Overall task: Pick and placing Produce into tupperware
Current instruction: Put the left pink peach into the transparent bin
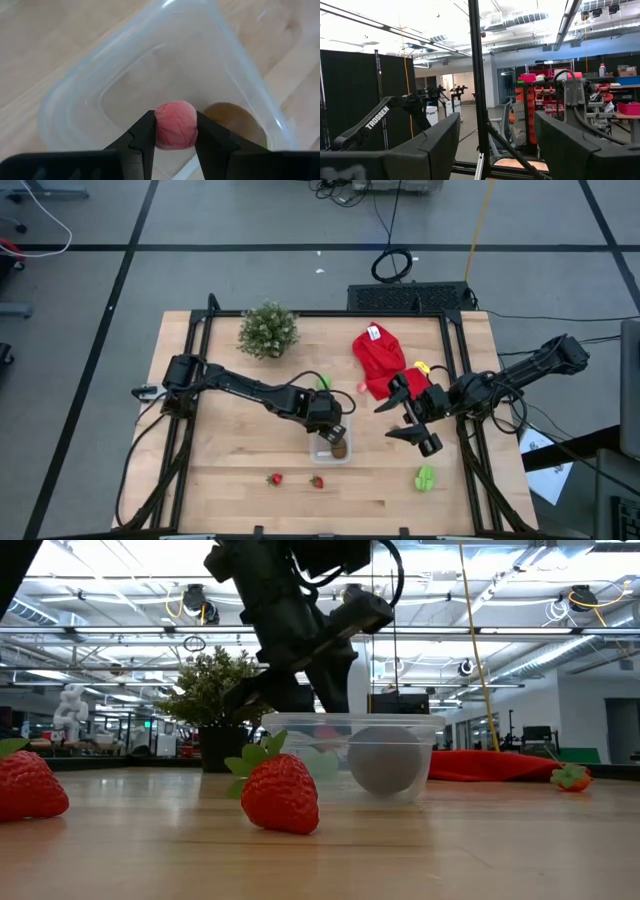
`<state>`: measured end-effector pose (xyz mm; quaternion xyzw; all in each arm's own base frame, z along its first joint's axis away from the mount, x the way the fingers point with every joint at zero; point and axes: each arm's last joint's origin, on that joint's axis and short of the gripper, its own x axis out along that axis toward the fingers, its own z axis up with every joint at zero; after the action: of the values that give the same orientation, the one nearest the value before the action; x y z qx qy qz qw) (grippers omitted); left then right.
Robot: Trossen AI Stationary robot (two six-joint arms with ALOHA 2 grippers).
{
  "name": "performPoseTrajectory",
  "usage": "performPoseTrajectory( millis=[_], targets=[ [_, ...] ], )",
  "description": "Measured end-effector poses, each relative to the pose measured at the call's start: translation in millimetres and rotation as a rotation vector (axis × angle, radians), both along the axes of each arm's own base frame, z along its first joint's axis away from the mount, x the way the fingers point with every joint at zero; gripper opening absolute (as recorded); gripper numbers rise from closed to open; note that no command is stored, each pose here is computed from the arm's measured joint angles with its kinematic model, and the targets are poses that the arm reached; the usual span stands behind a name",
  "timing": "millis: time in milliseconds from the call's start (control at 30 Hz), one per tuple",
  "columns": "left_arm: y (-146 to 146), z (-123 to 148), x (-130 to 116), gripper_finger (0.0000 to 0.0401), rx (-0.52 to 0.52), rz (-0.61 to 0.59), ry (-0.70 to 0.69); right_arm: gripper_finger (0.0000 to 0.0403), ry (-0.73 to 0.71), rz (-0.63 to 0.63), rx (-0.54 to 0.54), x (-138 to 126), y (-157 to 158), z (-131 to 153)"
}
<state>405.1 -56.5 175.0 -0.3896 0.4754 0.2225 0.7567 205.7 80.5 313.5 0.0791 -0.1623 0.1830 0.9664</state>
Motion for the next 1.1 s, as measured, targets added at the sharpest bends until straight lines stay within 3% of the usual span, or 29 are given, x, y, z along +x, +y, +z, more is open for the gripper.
performPoseTrajectory(
  millis=[800,1100],
  targets=[
    [-0.5,-11.5,2.8,0.0113,-0.037,-0.009,0.028,0.0242,0.0,0.0,0.0,0.0,0.0,0.0],
    [4.7,-3.4,8.6,0.0113,-0.039,-0.033,0.0,0.0242,0.0,0.0,0.0,0.0,0.0,0.0]
  ],
)
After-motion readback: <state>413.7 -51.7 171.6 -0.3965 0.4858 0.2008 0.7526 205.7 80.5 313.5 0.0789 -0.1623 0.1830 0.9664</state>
